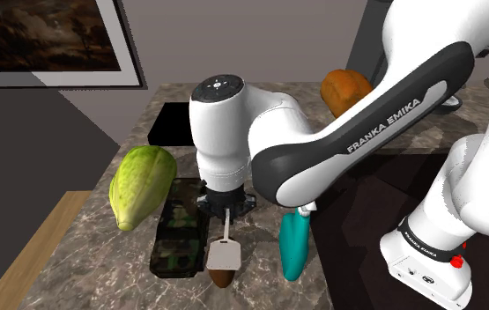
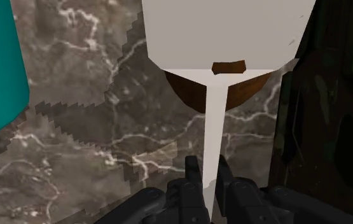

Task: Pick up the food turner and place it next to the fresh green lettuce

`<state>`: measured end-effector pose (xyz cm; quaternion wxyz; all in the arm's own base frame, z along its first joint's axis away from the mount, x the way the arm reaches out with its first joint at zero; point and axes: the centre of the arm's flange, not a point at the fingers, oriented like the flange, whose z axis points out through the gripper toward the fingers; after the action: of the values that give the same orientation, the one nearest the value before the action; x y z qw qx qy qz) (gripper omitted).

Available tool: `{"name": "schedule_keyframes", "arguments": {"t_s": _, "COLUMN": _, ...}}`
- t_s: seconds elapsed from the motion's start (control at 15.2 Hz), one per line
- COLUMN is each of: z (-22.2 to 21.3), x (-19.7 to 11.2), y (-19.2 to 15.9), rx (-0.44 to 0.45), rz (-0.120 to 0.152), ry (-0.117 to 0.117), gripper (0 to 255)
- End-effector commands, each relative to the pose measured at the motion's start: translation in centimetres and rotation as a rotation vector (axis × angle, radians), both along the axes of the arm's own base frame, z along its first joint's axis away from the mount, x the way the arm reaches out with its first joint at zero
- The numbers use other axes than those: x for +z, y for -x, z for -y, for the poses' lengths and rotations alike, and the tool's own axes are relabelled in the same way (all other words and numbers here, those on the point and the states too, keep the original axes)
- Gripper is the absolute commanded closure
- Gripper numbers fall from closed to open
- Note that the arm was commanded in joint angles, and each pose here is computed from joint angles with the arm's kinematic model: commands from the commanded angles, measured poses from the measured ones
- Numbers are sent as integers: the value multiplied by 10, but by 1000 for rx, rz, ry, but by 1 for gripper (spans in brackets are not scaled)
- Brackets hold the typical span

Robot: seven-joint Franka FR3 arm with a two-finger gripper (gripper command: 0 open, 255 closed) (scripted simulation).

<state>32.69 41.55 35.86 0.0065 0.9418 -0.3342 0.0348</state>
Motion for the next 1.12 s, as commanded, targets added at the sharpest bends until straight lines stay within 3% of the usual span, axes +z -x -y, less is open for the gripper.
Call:
{"name": "schedule_keyframes", "arguments": {"t_s": 0.0, "z": 2, "x": -8, "y": 2, "rx": 1, "rz": -9, "ry": 6, "gripper": 255}}
{"name": "schedule_keyframes", "arguments": {"t_s": 0.4, "z": 2, "x": -8, "y": 2, "rx": 1, "rz": -9, "ry": 6, "gripper": 255}}
{"name": "schedule_keyframes", "arguments": {"t_s": 0.46, "z": 2, "x": -8, "y": 3, "rx": 1, "rz": -9, "ry": 6, "gripper": 0}}
{"name": "schedule_keyframes", "arguments": {"t_s": 0.79, "z": 2, "x": -8, "y": 2, "rx": 1, "rz": -9, "ry": 6, "gripper": 0}}
{"name": "schedule_keyframes", "arguments": {"t_s": 1.06, "z": 0, "x": 42, "y": 5, "rx": 1, "rz": -9, "ry": 6, "gripper": 0}}
